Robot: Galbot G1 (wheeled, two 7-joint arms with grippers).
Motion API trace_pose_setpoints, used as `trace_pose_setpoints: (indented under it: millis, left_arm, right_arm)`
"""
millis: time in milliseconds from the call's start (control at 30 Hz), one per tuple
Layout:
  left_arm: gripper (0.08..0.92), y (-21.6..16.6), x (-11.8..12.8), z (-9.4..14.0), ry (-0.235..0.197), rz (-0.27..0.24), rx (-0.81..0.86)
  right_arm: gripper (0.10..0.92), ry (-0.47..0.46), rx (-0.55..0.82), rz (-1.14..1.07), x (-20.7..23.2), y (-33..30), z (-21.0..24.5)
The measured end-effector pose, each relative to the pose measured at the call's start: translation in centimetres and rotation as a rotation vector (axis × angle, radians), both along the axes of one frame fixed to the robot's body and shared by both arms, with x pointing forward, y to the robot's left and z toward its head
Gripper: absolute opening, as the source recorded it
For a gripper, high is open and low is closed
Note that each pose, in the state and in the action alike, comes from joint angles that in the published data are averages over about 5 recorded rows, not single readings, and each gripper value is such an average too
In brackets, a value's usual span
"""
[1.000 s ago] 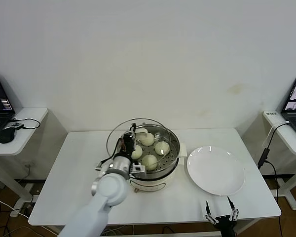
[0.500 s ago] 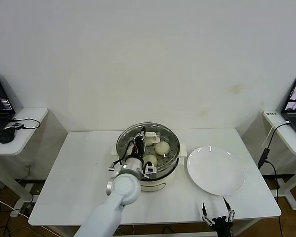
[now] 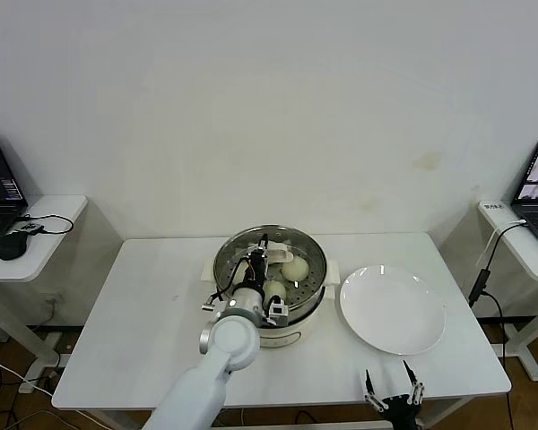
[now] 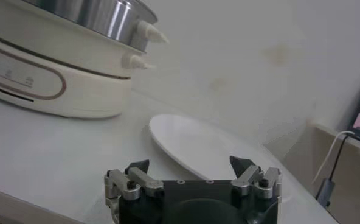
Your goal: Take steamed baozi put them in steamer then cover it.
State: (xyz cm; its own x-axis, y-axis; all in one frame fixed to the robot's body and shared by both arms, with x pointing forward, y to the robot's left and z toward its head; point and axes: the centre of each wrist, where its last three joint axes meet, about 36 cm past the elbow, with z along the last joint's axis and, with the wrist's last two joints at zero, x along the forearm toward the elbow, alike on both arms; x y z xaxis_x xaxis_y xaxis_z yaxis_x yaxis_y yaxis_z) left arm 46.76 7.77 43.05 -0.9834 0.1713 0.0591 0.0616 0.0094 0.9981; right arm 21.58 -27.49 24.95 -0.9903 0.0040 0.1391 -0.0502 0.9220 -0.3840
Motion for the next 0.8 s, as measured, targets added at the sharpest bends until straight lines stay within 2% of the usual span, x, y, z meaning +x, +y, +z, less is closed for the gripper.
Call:
trace_pose_setpoints:
  millis: [367,600,800]
  left_arm:
    - [0.163,0.2,0.4,-0.2,0.003,0.005,0.002]
    - [0.342,0.6,-0.3,0.0,0.001,0.008,-0.002]
    - [0.516,0.9,-1.9,0.8,-0.006,-0.004,-0.024]
  right_arm:
    - [0.823,0.005,-0.001,0.005,-0.2,0.1,-0.1]
    - [0.823,0.008,-0.002,0.012,-0.2,0.4,-0.2]
    - [0.823,0.013,-0.003,0.023,-0.3,0.7,-0.3]
